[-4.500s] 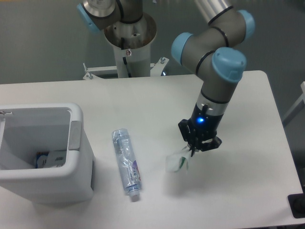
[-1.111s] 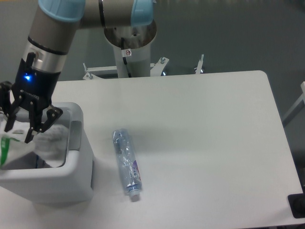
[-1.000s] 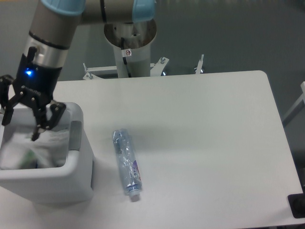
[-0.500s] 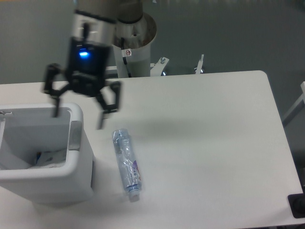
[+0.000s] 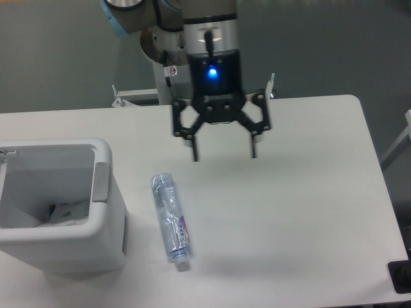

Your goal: Place the trash in the trash can

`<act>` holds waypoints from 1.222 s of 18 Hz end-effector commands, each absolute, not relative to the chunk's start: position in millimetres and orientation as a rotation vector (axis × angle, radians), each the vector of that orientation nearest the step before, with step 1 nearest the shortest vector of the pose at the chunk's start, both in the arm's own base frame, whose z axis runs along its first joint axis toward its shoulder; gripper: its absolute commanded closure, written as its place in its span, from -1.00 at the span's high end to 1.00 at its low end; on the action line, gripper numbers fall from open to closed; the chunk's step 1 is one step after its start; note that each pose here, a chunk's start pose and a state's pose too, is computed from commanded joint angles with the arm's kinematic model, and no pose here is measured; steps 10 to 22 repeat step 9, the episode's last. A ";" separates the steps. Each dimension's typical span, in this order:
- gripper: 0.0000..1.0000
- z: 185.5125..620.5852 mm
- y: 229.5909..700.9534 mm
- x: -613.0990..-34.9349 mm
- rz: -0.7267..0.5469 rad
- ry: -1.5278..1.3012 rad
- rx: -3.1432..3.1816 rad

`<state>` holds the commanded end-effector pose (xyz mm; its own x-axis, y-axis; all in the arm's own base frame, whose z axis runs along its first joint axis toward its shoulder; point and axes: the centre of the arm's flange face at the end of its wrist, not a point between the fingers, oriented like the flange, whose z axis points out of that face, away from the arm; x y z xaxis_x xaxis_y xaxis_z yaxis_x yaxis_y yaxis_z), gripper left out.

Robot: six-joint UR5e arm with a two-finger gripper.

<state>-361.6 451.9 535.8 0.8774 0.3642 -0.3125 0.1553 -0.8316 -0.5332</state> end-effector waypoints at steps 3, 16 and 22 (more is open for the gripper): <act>1.00 526.6 444.3 -361.2 0.562 -0.353 -2.570; 1.00 528.4 440.8 -360.7 0.567 -0.357 -2.568; 1.00 528.4 440.8 -360.7 0.567 -0.357 -2.568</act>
